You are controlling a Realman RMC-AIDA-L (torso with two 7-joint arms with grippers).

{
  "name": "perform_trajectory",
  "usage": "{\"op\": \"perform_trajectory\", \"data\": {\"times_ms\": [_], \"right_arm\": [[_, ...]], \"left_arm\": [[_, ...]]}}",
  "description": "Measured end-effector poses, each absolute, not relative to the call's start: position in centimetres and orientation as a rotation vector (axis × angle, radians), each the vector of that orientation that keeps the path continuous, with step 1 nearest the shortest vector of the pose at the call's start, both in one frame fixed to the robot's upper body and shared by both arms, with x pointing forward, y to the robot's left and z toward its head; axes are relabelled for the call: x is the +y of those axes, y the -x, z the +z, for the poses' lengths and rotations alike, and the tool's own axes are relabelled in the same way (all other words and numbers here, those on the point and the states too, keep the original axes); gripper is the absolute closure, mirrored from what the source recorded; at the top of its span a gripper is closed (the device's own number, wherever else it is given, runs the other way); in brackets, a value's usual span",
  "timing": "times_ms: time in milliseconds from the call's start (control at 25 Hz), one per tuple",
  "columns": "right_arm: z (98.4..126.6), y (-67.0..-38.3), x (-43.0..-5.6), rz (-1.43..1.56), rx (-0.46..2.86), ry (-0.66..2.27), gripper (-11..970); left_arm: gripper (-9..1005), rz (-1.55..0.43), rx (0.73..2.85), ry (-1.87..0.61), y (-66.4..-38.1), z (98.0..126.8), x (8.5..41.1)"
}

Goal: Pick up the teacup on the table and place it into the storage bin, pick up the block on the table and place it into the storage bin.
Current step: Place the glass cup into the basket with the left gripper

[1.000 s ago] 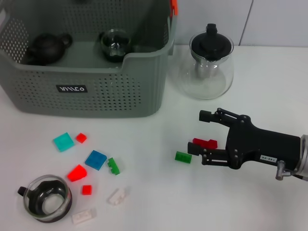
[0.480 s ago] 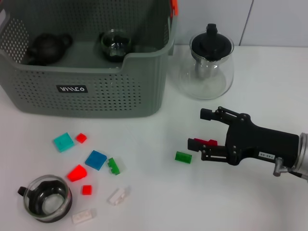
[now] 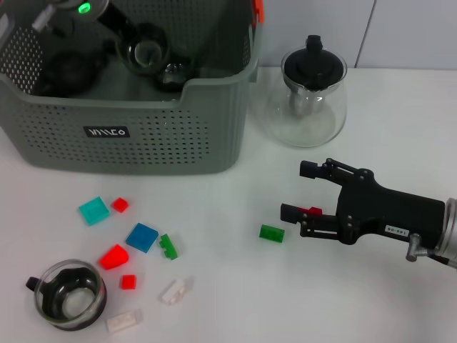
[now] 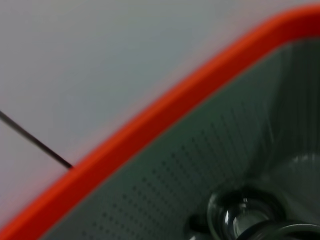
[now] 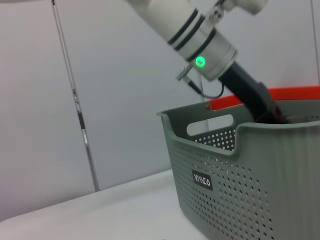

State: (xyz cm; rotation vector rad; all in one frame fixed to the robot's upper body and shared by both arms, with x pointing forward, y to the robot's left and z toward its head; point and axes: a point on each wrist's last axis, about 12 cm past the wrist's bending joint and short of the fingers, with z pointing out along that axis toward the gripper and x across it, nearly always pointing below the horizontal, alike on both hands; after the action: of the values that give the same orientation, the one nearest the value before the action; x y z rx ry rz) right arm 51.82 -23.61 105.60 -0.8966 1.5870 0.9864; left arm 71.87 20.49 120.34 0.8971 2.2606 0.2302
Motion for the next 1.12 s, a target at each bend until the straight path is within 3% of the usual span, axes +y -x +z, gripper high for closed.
{"op": "perform_trajectory", "data": {"times_ms": [320,1120], "right_arm": [[105.6,-51.8,-23.6,0.986,1.588,0.893,14],[105.3,-51.7,-23.6,0.992,1.603,0.882,15]], "left_arm": [[954,0.286,2.249,-0.934,-71.5,117.2,21.0],[908,0.295,2.245,-0.981,-70.9,114.7,20.9]]}}
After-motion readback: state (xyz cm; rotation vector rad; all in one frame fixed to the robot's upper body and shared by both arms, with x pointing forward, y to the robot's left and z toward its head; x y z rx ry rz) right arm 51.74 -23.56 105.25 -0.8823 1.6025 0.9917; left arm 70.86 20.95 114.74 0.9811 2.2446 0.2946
